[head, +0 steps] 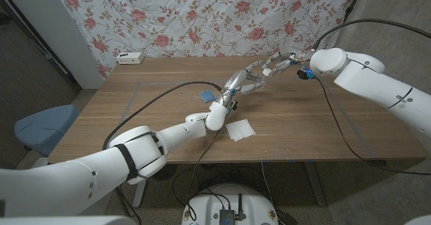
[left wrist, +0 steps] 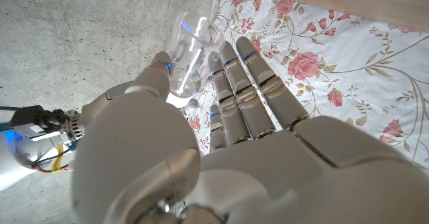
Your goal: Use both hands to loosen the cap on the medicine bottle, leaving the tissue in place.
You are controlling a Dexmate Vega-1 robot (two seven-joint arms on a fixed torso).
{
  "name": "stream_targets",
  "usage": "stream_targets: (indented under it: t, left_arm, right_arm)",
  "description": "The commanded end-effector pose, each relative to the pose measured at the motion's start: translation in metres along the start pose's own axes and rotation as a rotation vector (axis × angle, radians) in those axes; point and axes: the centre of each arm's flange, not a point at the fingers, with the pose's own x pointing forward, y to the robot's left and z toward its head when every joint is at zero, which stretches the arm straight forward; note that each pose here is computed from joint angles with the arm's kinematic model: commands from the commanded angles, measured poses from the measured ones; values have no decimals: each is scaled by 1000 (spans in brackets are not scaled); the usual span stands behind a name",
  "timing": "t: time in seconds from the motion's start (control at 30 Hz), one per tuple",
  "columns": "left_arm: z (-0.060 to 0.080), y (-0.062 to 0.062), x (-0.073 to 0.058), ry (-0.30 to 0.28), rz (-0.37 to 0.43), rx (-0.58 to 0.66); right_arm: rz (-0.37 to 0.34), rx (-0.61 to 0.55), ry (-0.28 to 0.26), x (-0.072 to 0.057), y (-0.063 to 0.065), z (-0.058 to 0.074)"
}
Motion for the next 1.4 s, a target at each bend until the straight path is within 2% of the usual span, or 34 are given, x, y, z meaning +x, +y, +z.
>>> stream_targets:
  t: [0.03,1.0,1.4]
  left_arm:
    - [0,1,-2,-3,6,-1]
    - [-2,2,-3,7,13,2]
    - [-4,2,-2,8,12,5]
  right_arm:
    - [4,5,-16,-1,-1,4]
    - [-1,20,-19,0,-1,2]
    - [39,6,-22,2,-2,1]
